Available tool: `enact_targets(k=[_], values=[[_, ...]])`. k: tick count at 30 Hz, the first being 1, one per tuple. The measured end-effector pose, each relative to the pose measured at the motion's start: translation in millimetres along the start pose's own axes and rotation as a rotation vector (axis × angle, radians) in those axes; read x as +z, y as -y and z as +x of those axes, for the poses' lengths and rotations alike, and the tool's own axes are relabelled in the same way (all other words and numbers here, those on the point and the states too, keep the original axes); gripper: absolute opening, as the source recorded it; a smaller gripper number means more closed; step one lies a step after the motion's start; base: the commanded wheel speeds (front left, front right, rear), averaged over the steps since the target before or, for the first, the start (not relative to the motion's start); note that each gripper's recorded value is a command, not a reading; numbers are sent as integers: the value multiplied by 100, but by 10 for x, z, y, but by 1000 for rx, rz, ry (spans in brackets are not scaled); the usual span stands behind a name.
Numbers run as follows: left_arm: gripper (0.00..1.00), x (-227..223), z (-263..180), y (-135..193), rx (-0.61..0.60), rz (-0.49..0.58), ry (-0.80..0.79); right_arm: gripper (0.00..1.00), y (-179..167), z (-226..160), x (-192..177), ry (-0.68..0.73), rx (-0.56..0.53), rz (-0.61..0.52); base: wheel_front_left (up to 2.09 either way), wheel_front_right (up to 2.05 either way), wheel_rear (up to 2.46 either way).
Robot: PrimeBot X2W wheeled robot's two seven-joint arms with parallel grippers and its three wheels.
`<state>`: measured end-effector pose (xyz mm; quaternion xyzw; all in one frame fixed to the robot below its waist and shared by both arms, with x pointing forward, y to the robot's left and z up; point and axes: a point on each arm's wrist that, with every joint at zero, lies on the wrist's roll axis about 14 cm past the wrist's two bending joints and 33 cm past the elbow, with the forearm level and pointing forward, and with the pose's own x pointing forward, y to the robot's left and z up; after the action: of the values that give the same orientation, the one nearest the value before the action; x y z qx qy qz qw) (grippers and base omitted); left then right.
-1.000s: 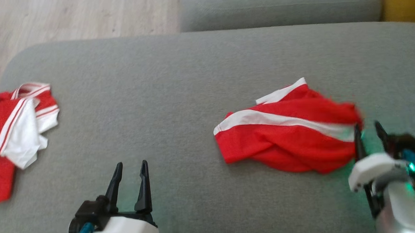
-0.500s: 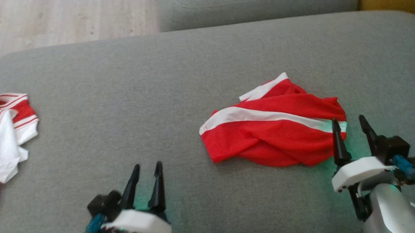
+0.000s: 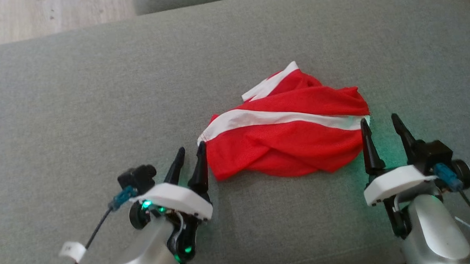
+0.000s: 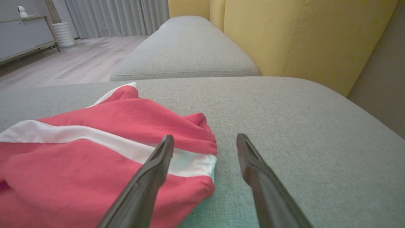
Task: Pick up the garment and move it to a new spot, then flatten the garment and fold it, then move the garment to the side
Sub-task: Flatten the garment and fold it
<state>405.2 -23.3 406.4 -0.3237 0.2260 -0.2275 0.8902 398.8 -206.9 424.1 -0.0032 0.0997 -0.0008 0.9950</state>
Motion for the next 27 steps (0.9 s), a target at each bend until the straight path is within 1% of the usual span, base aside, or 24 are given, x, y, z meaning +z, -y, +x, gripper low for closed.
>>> enact_targets(k=[6,12,13,14,15,16,18,22,25,27], values=[[100,-62,170,72,-26,-35,-63,100,46,13,-39,-12,-12,0,0,0,0],[100,-140,217,120,-48,-40,-112,100,84,0,-78,-23,-23,2,0,0,0],[86,-155,217,123,-51,-34,-122,100,86,0,-79,-23,-23,2,0,0,0],[52,-179,211,128,-54,-28,-132,100,88,0,-79,-23,-24,3,0,0,0],[9,-192,206,127,-55,-24,-136,100,87,0,-79,-23,-24,3,0,0,0],[0,-217,195,117,-54,-13,-146,100,88,1,-78,-23,-24,3,0,0,0],[0,-252,176,115,-64,30,-157,100,86,2,-75,-22,-24,3,0,0,0],[0,-143,155,50,-53,109,-125,100,72,5,-39,-12,-22,14,0,0,0],[0,275,164,28,-47,171,-5,100,53,2,-5,-1,-19,28,0,0,0],[0,541,123,84,-60,227,76,100,26,-6,28,8,-13,37,0,0,0]])
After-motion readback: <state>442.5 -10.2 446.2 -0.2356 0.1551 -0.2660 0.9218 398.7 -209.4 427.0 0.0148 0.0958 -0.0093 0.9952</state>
